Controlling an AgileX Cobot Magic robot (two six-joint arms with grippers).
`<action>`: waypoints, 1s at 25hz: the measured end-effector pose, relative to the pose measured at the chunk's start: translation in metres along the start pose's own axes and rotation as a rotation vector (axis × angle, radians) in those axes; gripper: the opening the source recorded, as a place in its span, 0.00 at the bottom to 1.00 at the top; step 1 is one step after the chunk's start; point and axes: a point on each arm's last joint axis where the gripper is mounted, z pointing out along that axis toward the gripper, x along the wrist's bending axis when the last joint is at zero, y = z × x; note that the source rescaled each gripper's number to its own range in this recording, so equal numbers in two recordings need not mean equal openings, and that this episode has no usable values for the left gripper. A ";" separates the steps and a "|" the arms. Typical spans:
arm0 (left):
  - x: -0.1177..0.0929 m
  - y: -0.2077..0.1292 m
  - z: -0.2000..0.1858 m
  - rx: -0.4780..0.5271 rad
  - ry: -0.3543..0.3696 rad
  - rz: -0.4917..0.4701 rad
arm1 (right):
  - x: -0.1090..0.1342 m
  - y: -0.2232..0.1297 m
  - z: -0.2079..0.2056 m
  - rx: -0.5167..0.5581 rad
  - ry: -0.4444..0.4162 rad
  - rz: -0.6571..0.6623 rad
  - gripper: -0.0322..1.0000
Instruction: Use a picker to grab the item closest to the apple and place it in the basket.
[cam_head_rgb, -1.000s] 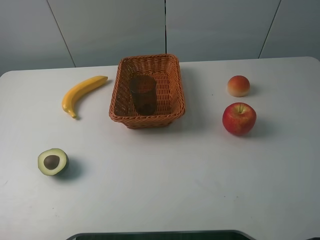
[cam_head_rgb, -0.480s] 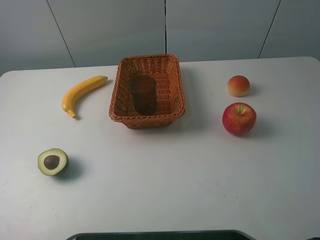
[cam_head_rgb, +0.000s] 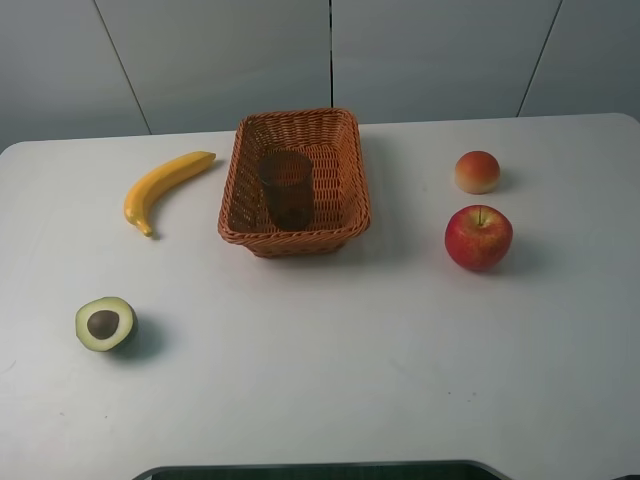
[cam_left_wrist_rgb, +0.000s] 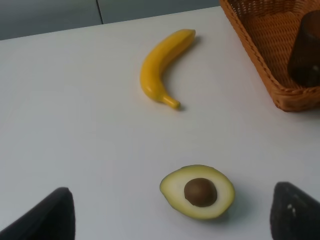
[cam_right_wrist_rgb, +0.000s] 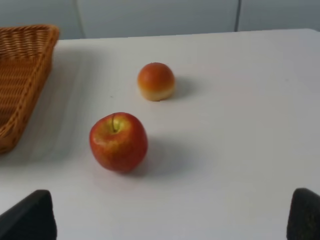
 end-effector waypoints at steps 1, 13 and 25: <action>0.000 0.000 0.000 0.000 0.000 0.000 | 0.000 0.000 0.000 0.000 -0.002 0.003 1.00; 0.000 0.000 0.000 0.000 0.000 0.000 | 0.000 0.000 0.000 0.000 0.001 0.001 1.00; 0.000 0.000 0.000 0.000 0.000 -0.002 | 0.000 0.000 0.000 0.000 0.001 0.001 1.00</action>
